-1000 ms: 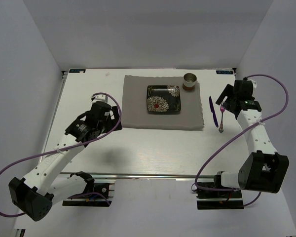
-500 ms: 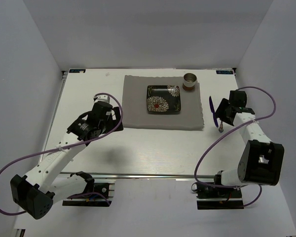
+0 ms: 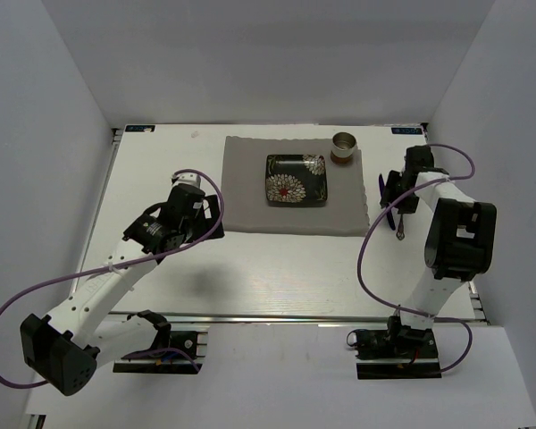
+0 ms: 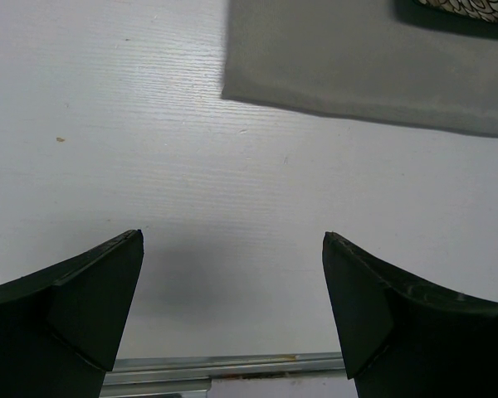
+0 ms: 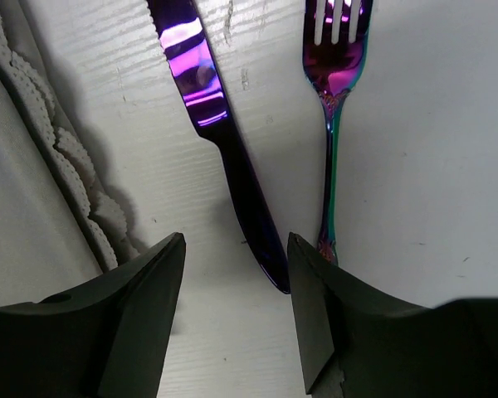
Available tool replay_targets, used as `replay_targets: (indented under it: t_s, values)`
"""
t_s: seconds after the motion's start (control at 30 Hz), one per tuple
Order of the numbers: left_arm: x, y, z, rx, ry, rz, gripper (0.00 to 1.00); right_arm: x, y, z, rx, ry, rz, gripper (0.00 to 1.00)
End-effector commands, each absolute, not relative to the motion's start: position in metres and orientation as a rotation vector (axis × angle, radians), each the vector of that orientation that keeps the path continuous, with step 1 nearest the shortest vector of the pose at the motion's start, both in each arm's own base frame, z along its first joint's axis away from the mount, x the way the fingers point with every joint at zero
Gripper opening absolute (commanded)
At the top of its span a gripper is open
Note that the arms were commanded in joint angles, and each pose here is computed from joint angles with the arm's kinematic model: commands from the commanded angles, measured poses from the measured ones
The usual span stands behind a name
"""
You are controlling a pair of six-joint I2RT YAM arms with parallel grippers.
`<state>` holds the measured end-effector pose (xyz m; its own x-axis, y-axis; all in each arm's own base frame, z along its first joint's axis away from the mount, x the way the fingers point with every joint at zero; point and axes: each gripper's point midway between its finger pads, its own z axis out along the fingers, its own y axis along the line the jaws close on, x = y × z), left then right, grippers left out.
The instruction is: Set the dinner table for one person
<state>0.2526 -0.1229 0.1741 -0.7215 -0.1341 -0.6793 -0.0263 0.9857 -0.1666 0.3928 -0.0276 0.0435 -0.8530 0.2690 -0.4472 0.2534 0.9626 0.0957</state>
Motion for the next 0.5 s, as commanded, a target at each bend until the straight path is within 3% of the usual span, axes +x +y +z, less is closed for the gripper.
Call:
replay_targets:
  t_s: [0.0,0.47]
  values:
    - [0.253,-0.126,0.179,-0.091,2.347,-0.217,0.98,0.405,-0.035,0.060,0.336,2.633,-0.016,0.58]
    - [0.253,-0.124,0.180,-0.098,2.342,-0.206,0.98,0.407,-0.028,0.025,0.334,2.758,-0.004,0.56]
